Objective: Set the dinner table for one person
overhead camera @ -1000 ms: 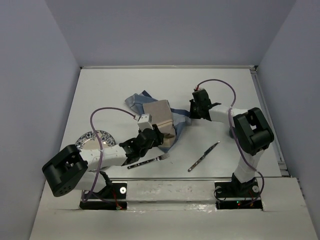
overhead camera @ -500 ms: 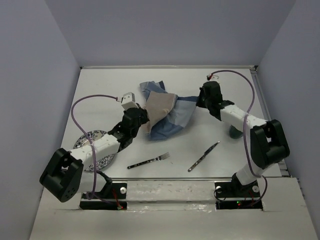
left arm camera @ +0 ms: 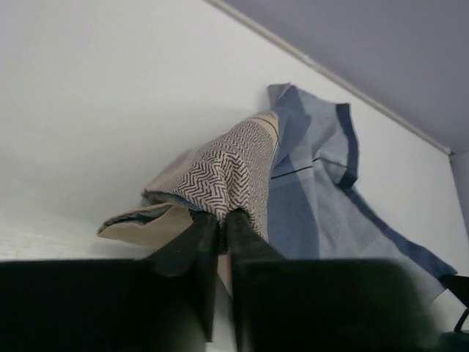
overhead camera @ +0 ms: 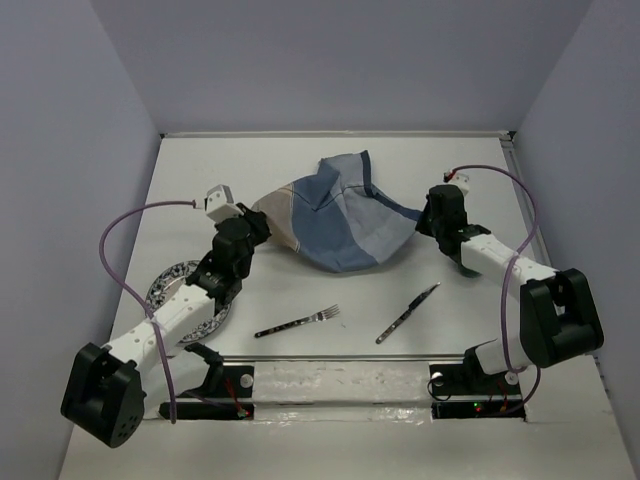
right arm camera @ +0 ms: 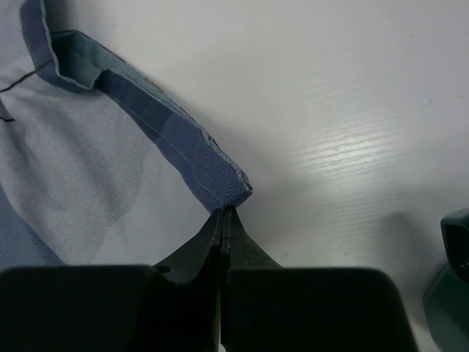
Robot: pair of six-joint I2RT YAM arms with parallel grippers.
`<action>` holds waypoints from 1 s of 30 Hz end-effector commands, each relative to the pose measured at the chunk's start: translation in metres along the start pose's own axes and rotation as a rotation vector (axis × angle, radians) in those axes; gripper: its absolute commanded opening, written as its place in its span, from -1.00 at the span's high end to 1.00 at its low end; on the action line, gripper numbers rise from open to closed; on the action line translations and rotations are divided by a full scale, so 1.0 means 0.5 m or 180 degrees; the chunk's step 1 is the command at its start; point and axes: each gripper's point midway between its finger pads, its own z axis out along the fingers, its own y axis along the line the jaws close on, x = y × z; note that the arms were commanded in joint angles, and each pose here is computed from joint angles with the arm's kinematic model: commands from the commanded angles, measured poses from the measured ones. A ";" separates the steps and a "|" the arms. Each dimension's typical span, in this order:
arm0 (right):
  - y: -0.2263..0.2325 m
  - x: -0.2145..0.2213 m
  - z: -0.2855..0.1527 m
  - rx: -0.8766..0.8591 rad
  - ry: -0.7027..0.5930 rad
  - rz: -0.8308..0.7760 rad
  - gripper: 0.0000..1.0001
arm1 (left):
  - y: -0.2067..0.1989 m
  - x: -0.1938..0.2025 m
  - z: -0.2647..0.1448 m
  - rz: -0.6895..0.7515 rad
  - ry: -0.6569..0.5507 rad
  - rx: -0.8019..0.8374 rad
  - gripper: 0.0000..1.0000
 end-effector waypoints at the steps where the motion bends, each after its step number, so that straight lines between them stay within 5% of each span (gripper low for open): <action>1: 0.001 -0.016 -0.010 0.0006 -0.0137 0.0129 1.00 | 0.093 0.037 -0.025 -0.0033 0.0020 -0.0337 0.31; 5: -0.004 -0.021 -0.020 0.0022 -0.0178 0.0120 1.00 | 0.108 0.038 -0.019 0.0025 0.0102 -0.0396 -0.04; 13: -0.024 -0.024 -0.040 0.0128 -0.0181 0.0032 1.00 | 0.140 0.078 -0.049 -0.0022 0.0370 -0.0437 -0.12; 15: -0.018 -0.026 -0.041 0.0088 -0.0174 0.0041 1.00 | 0.158 0.109 -0.064 -0.0044 0.0491 -0.0452 -0.08; 23: 0.000 -0.038 -0.049 -0.0050 -0.0185 0.0030 1.00 | 0.197 0.186 -0.102 -0.0174 0.0780 -0.0491 0.58; 30: 0.012 -0.026 -0.041 -0.0139 -0.0092 0.0018 1.00 | 0.165 0.145 -0.074 -0.0032 0.0666 -0.0470 0.37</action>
